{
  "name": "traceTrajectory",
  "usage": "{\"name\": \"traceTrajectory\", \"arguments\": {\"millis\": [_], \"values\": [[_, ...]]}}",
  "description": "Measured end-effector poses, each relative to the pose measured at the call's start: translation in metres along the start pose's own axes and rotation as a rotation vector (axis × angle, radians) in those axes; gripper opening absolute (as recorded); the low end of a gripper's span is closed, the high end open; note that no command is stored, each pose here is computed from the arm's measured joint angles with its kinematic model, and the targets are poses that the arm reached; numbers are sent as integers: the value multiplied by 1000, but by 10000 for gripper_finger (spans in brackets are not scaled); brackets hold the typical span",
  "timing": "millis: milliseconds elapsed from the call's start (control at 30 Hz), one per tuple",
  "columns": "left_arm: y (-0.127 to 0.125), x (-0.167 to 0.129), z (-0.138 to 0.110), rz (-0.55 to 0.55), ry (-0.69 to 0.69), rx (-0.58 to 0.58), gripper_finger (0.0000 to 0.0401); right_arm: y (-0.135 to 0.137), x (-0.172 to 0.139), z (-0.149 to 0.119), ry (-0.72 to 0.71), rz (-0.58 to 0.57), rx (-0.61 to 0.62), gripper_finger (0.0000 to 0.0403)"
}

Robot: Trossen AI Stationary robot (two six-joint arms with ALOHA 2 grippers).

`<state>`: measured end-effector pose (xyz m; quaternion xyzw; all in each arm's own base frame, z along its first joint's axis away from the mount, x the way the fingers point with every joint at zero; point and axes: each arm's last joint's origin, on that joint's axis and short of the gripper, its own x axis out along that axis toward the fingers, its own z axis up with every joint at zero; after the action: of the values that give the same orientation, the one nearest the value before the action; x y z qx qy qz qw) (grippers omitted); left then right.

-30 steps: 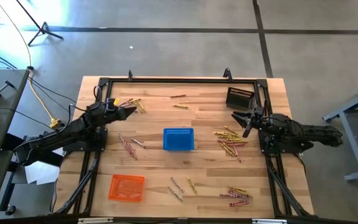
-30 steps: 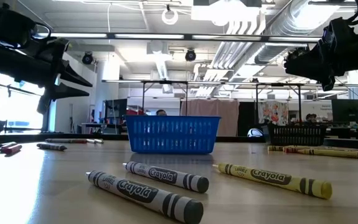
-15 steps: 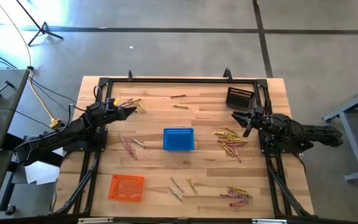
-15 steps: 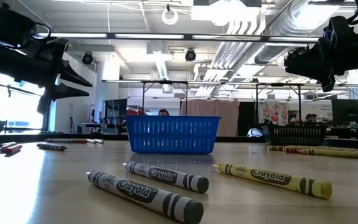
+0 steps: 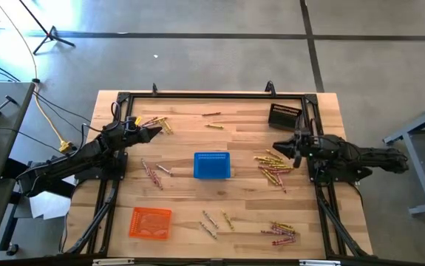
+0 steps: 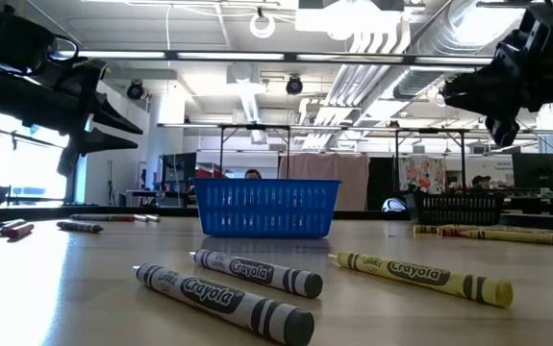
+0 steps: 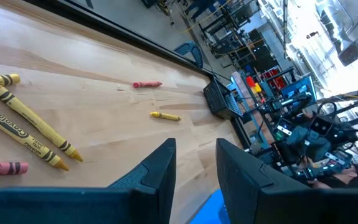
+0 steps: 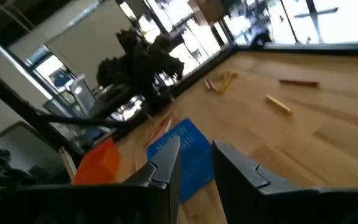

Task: Sort crayons
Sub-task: Put the red crayon into the black basket

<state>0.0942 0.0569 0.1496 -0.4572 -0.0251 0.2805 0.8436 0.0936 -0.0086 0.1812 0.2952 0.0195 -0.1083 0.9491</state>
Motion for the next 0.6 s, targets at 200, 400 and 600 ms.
{"name": "traceTrajectory", "arguments": {"millis": [200,400,600], "values": [[0,0,0,0,0,0,101,20,-1,29,221,-159,-89,76],[0,0,0,0,0,0,101,37,9,51,627,-492,17,76],[0,0,0,0,0,0,101,34,34,33,906,-792,259,76]]}}
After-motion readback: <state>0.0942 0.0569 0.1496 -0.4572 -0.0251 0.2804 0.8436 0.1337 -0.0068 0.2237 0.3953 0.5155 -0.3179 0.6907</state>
